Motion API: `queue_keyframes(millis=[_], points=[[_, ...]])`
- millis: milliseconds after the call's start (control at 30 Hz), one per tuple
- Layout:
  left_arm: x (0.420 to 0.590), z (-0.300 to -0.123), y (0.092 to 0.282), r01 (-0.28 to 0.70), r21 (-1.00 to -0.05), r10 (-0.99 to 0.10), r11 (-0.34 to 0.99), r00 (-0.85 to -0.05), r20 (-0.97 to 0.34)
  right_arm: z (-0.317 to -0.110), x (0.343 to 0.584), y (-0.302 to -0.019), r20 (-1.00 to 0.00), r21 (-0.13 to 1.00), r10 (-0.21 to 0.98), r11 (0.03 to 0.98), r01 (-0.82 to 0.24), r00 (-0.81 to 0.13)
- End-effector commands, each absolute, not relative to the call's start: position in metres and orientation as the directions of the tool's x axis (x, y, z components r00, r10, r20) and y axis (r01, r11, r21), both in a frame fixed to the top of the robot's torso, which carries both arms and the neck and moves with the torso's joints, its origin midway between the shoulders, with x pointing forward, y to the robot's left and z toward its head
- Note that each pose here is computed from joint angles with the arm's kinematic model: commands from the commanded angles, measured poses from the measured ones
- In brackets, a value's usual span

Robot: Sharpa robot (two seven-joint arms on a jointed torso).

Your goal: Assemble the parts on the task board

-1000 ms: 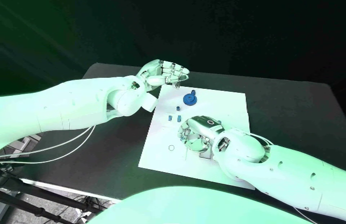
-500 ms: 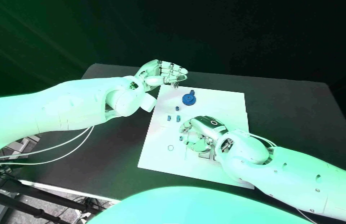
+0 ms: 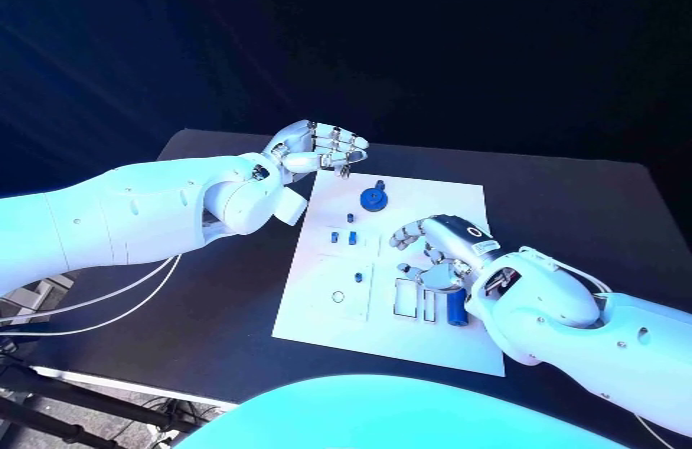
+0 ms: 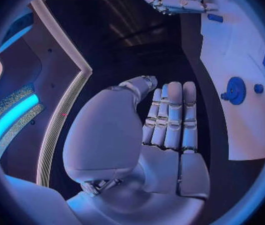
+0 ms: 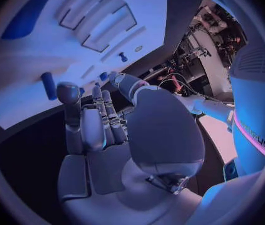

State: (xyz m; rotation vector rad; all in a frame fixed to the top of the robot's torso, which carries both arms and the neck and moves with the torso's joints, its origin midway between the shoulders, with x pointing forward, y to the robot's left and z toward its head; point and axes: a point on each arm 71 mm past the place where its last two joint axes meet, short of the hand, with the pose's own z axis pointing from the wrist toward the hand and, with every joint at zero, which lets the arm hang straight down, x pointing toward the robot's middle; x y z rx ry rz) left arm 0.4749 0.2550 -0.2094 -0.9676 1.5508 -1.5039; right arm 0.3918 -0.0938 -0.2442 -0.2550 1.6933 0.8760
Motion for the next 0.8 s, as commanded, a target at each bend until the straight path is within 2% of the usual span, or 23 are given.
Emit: queue_keyframes(millis=[33,167,333,800], points=[[0.474,-0.208,0.253,-0.01,-1.0,-0.894,0.016,-0.448,-0.01,-0.236,0.402,-0.108,-0.902,0.423,0.28,0.72,-0.549,-0.328],[0.474,-0.208,0.253,-0.01,-1.0,-0.893,0.016,-0.449,-0.01,-0.231,0.419,-0.126,-0.911,0.397,0.252,0.75,-0.529,-0.325],[0.474,-0.208,0.253,-0.01,-1.0,-0.893,0.016,-0.45,-0.01,-0.234,0.43,-0.136,-0.909,0.386,0.225,0.769,-0.51,-0.349],[0.474,-0.208,0.253,-0.01,-1.0,-0.892,0.017,-0.452,-0.01,-0.248,0.438,-0.133,-0.908,0.333,0.129,0.799,-0.501,-0.398]])
